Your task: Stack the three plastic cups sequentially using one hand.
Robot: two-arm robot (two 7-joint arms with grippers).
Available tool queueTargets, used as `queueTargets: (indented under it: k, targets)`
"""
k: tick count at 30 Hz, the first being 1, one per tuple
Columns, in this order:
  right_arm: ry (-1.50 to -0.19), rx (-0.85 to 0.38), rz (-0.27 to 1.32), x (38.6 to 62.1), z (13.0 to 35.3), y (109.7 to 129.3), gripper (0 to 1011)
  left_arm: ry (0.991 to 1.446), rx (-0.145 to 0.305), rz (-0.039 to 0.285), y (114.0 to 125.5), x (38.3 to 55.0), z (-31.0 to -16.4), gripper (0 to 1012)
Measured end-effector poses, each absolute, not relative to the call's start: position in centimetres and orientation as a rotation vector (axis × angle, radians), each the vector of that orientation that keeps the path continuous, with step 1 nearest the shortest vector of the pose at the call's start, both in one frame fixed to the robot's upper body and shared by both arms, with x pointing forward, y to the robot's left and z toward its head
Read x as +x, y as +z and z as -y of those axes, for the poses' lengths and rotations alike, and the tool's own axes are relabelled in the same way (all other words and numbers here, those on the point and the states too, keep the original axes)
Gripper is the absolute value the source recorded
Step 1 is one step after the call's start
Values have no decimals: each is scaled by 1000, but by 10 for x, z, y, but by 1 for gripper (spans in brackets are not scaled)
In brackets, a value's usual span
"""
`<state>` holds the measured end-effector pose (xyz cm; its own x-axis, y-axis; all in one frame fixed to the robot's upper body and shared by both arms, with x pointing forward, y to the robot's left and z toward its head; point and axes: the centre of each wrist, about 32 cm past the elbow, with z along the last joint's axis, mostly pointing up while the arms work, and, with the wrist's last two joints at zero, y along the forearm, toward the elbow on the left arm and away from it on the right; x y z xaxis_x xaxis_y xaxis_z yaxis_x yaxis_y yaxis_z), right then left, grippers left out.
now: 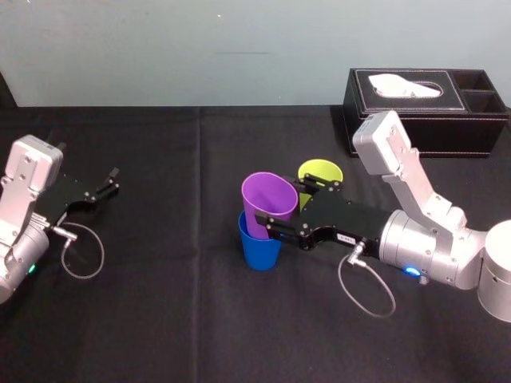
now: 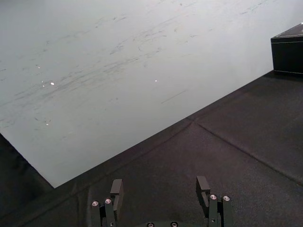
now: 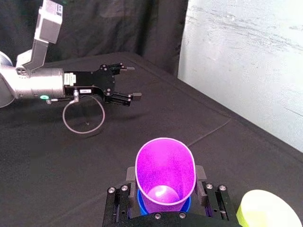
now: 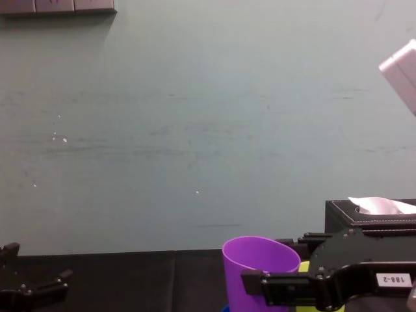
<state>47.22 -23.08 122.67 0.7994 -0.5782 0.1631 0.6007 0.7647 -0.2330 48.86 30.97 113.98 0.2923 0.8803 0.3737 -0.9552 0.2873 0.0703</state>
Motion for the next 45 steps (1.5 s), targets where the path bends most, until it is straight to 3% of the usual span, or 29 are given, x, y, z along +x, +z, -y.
queueTargets:
  k: [24, 35, 45]
  targets:
    - [-643, -281, 67, 473, 231, 1222, 730, 1248, 304, 285, 1140, 489, -310, 1011]
    - [-643, -281, 68, 473, 231, 1222, 1003, 1248, 304, 285, 1140, 489, -310, 1011]
    - [-643, -280, 68, 473, 231, 1222, 1003, 1248, 304, 285, 1140, 489, -310, 1011]
